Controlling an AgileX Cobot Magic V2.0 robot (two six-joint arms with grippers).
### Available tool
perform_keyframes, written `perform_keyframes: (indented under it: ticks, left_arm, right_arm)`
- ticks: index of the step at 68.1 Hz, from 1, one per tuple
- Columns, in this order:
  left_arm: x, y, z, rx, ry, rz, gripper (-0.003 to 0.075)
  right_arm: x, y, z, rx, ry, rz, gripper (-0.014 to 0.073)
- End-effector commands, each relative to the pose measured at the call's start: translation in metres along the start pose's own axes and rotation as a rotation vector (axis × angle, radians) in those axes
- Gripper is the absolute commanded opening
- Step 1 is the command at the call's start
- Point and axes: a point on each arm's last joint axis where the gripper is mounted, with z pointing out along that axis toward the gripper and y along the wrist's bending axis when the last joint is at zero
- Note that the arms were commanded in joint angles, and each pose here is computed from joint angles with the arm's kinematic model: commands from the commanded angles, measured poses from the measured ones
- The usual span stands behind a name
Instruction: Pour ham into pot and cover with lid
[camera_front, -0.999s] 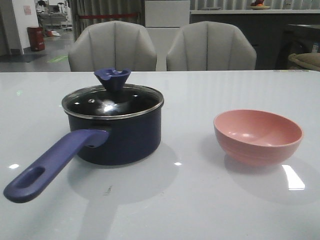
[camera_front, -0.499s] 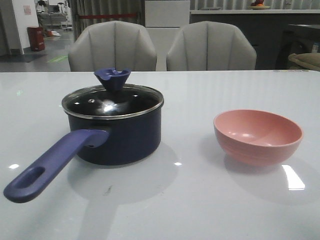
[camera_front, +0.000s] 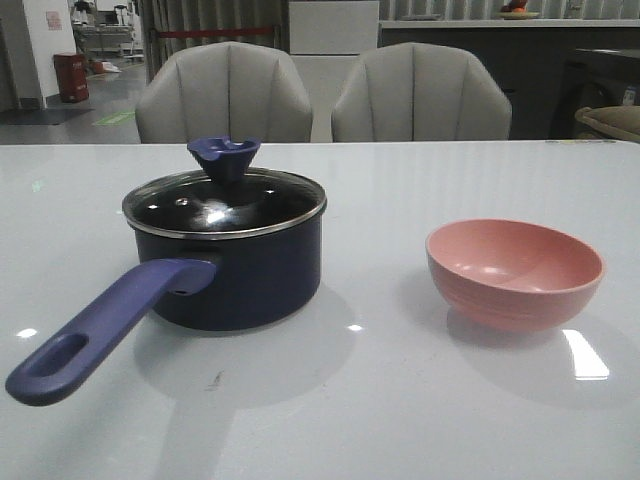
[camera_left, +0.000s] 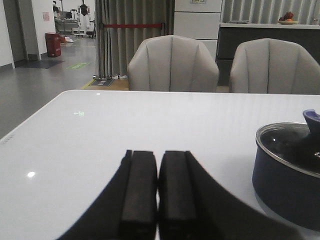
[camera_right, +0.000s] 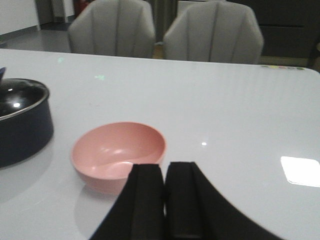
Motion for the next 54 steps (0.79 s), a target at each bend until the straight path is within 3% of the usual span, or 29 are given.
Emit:
perform_keyframes:
  ticks: [1, 14, 36, 54]
  left_arm:
    - [-0.001, 0.000, -0.001, 0.005, -0.082, -0.011, 0.0134]
    - [-0.001, 0.000, -0.001, 0.004, -0.080, -0.011, 0.0134]
    - [-0.001, 0.000, -0.001, 0.004, -0.080, -0.011, 0.0134]
    - [-0.001, 0.000, -0.001, 0.004, -0.080, -0.011, 0.0134]
  right_arm:
    - [-0.007, -0.003, -0.003, 0.054, -0.111, 0.016, 0.0159]
    - [0.005, -0.005, 0.001, 0.063, -0.130, 0.015, 0.0159]
    - [-0.001, -0.005, 0.000, 0.061, -0.196, 0.014, 0.0159]
    - [0.001, -0.005, 0.000, 0.062, -0.177, 0.015, 0.0159]
